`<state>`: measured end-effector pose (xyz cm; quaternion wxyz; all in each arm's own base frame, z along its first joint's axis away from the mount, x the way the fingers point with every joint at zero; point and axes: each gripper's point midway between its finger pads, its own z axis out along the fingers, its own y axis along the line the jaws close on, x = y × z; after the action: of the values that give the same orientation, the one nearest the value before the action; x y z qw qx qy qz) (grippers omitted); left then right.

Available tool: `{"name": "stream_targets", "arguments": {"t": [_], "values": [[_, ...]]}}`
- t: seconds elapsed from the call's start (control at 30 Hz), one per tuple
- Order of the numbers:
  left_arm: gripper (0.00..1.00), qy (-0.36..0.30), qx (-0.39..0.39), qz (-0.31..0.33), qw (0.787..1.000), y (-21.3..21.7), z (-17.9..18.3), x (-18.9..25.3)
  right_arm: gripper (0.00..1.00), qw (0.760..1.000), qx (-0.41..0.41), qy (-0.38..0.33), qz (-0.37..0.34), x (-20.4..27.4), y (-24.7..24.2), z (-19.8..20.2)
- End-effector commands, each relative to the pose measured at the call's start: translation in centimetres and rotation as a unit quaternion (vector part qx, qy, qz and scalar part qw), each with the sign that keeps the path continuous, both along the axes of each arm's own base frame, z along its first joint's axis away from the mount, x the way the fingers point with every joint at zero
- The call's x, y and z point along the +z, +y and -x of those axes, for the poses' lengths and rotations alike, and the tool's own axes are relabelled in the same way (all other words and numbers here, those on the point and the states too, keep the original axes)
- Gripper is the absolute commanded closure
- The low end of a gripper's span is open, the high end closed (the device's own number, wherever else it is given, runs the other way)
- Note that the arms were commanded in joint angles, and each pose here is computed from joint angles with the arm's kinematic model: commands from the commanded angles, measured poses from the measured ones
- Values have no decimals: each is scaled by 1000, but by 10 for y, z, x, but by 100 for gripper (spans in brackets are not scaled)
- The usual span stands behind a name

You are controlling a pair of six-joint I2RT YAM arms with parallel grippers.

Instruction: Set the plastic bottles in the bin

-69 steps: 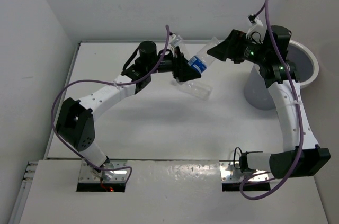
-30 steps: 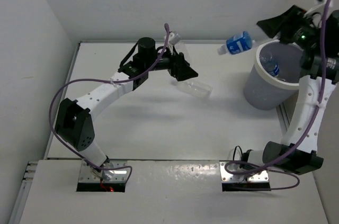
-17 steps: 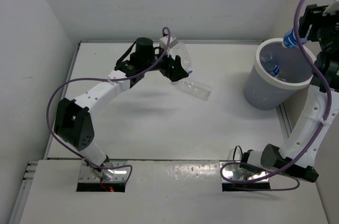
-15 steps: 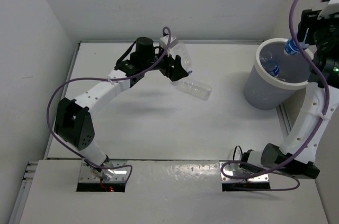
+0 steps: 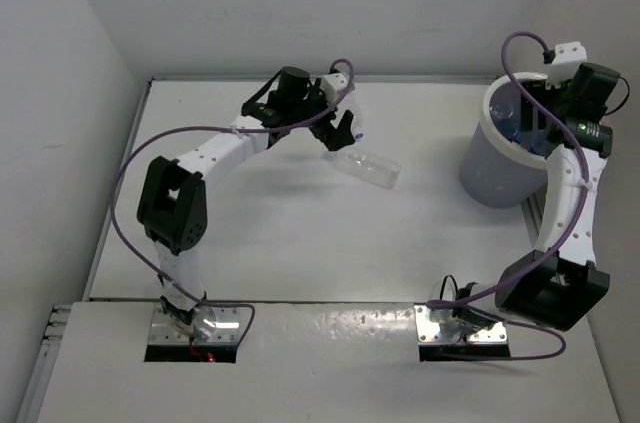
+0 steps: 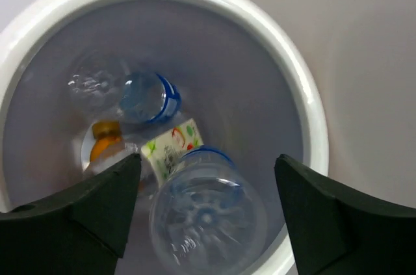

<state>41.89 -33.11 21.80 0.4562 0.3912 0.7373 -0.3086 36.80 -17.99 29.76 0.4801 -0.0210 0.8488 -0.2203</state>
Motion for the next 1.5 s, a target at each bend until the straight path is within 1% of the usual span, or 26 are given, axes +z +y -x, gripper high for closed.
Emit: {"name": "stream_targets", "arguments": {"t": [0.0, 0.03, 0.07, 0.13, 0.17, 0.27, 0.3, 0.43, 0.5, 0.67, 0.77, 0.83, 0.87, 0.9, 0.93, 0.97, 1.0, 1.07, 1.1, 1.13, 1.2, 1.23, 1.3, 1.33, 1.4, 1.47], "values": [[0, -58, -31, -66, 996, 4, -27, -19, 17, 999, -9, -20, -28, 22, 7, 3], [0, -64, -51, -72, 994, 0, -27, -24, 15, 998, 4, -45, -30, 51, 14, 2], [0, -70, -67, -81, 992, -2, -30, -31, 13, 997, 3, -49, -59, 53, 19, 2], [0, -83, -110, -107, 985, -12, -35, -51, 10, 993, 27, -88, -74, 95, 36, 6], [0, -99, -121, -116, 981, -14, -40, -56, 8, 989, 32, -105, -103, 105, 45, 7], [0, -111, -160, -127, 973, -31, -41, -78, 7, 975, 74, -157, -136, 149, 71, 15], [0, -134, -184, -139, 964, -39, -37, -84, 7, 971, 101, -167, -139, 158, 84, 20], [0, -178, -235, -185, 938, -59, -29, -115, 7, 953, 149, -174, -197, 164, 118, 32], [0, -182, -257, -206, 927, -60, -24, -138, 7, 948, 166, -159, -219, 154, 130, 35], [0, -152, -294, -236, 914, -55, -1, -176, 7, 944, 183, -138, -238, 136, 142, 43], [5, -134, -304, -242, 912, -47, 17, -185, 7, 940, 197, -130, -247, 130, 149, 46], [17, -105, -308, -239, 915, -42, 36, -194, 7, 935, 209, -118, -262, 121, 156, 48], [21, -106, -306, -231, 918, -41, 40, -182, 7, 933, 211, -114, -270, 117, 159, 51], [33, -99, -306, -223, 920, -40, 47, -178, 7, 930, 210, -107, -280, 109, 160, 51], [39, -80, -296, -210, 929, -38, 56, -178, 7, 927, 220, -108, -285, 110, 165, 53], [45, -94, -283, -191, 935, -39, 59, -151, 7, 924, 218, -93, -299, 94, 168, 54], [54, -94, -273, -175, 941, -39, 63, -139, 7, 923, 221, -98, -299, 95, 169, 54], [65, -55, -230, -113, 965, -29, 65, -115, 7, 917, 233, -92, -312, 86, 176, 58], [69, -59, -212, -78, 972, -25, 66, -82, 7, 914, 235, -91, -318, 80, 177, 57], [73, -11, -186, -45, 981, -20, 73, -73, 7, 904, 250, -86, -334, 78, 185, 59], [77, 1, -165, 19, 986, -12, 73, -36, 7, 890, 274, -92, -354, 79, 196, 62], [81, 12, -140, 67, 988, -6, 77, -3, 7, 878, 287, -93, -371, 84, 205, 65], [83, 23, -139, 119, 983, -4, 89, 30, 7, 861, 306, -100, -394, 85, 217, 62], [84, 47, -137, 150, 978, -5, 99, 53, 7, 849, 314, -105, -412, 91, 225, 60], [85, 68, -153, 185, 968, -8, 110, 70, 7, 835, 331, -106, -426, 92, 238, 61], [87, 106, -148, 220, 958, -8, 120, 84, 7, 810, 366, -107, -446, 102, 260, 61]]}}
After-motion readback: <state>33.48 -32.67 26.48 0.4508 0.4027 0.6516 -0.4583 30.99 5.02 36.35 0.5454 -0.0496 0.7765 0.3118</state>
